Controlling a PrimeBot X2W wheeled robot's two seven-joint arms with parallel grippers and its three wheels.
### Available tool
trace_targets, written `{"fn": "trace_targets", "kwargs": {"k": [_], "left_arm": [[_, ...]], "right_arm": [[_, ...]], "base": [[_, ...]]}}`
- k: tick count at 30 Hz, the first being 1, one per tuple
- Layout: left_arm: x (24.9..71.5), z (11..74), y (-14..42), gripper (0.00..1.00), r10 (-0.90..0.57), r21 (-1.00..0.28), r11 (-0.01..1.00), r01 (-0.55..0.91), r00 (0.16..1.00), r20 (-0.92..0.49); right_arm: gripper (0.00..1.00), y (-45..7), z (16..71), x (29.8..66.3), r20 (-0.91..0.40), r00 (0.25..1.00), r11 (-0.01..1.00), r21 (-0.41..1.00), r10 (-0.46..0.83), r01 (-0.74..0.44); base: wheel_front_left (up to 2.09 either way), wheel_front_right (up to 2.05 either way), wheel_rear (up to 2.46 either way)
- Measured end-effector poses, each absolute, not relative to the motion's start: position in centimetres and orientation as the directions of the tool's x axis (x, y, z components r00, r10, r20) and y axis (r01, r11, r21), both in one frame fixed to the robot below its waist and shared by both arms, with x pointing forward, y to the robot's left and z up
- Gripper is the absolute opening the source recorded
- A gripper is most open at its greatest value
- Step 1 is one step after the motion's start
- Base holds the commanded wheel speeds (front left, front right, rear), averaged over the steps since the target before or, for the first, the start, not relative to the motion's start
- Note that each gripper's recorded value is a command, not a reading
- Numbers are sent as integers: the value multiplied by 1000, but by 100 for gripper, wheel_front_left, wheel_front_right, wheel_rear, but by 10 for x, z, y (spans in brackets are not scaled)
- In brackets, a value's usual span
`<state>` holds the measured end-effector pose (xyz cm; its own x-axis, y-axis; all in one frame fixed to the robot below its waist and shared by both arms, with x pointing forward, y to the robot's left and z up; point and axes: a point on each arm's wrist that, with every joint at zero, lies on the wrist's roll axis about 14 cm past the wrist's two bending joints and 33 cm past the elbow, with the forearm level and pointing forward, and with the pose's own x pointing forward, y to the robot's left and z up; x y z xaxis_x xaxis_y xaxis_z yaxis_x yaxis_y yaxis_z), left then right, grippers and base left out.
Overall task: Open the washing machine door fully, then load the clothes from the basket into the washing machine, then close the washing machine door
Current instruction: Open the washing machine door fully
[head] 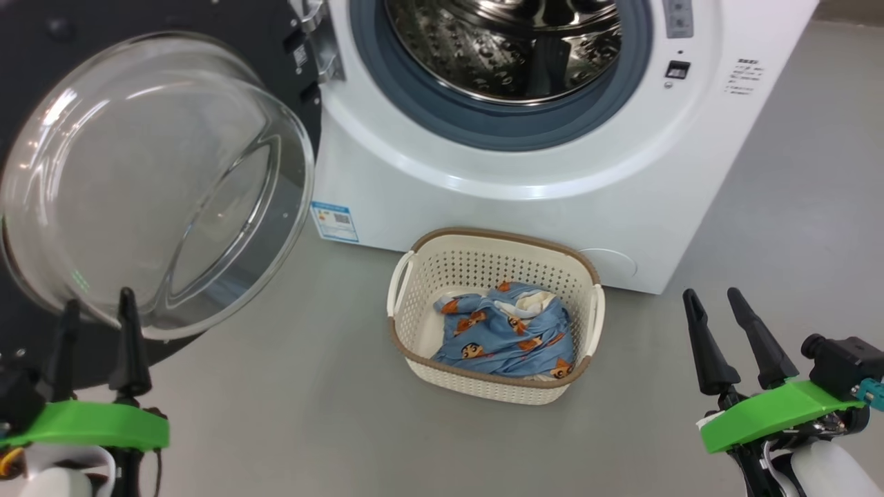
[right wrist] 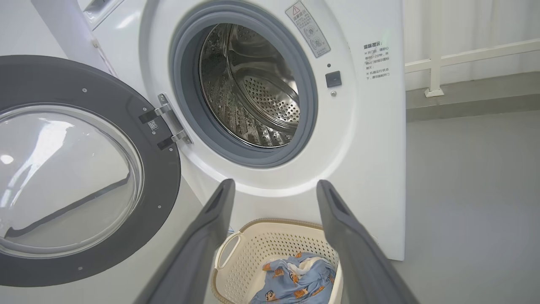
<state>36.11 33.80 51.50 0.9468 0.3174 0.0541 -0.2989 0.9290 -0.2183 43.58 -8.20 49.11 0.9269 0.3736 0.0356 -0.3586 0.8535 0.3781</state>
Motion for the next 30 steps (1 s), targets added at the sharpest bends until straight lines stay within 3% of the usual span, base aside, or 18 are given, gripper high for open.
{"fn": "trace_targets", "kwargs": {"k": [9, 30], "left_arm": [[369, 508, 283, 100, 205, -278, 943, -181, 977, 60], [396, 515, 189, 100, -25, -262, 964, 51, 995, 101]], "right_arm": [[100, -106, 504, 422, 62, 942, 877, 349, 329, -329], [100, -184, 516, 383, 81, 984, 939, 296, 158, -176]], "base": [[0, 0, 0], [0, 0, 0]]}}
